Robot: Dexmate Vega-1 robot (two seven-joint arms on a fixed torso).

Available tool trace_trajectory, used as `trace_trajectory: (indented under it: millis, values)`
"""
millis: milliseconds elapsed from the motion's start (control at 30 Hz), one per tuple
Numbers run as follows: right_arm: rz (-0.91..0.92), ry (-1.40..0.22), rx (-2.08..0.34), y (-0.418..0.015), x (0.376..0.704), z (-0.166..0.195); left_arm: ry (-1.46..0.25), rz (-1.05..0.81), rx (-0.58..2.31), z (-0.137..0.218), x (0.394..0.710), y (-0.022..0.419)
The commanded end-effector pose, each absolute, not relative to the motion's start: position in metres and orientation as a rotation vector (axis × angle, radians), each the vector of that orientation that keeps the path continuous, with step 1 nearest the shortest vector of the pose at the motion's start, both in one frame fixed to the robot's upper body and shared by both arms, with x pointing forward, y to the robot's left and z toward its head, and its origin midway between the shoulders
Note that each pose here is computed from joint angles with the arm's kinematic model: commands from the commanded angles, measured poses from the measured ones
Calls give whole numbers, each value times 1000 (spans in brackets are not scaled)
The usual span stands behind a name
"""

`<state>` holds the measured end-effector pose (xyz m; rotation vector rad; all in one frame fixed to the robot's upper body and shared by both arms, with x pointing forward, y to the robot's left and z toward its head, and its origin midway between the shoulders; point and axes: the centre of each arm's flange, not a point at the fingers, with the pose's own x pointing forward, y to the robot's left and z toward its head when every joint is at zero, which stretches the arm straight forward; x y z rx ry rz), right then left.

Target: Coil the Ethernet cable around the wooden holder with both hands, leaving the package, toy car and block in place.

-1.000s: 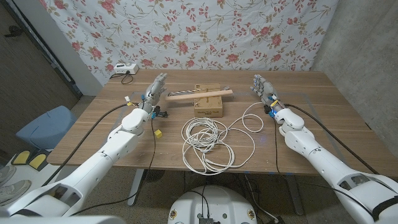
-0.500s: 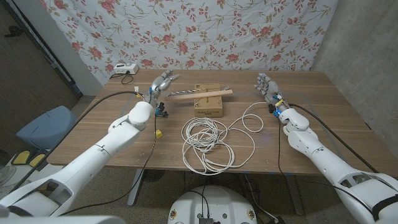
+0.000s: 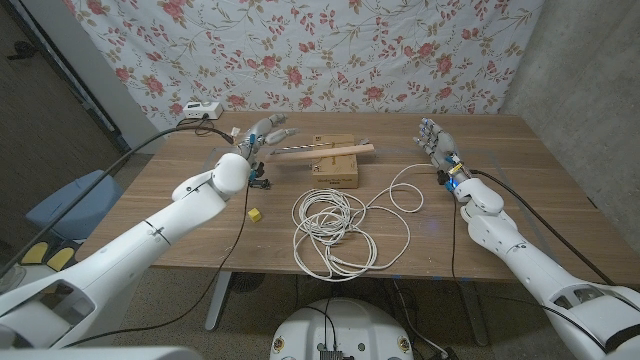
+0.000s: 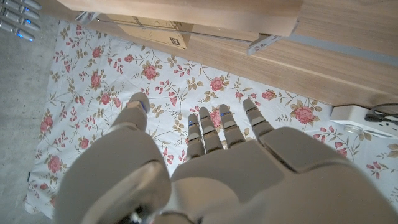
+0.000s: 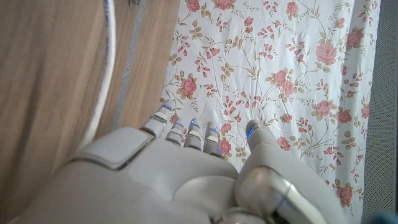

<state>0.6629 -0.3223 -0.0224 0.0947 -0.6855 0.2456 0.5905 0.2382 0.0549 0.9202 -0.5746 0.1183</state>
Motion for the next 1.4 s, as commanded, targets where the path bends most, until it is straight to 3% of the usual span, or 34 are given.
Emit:
trace_trajectory:
  millis: [33,967,1400]
  values:
    - [242,-700,109,-331,658,-28,-469,154,1172,70,574,224]
    - [221,-715,117,-341,653,-35,-143,67,1606,100,595,187]
    - [201,-719,116,-343,653,-39,-83,28,1767,112,611,163]
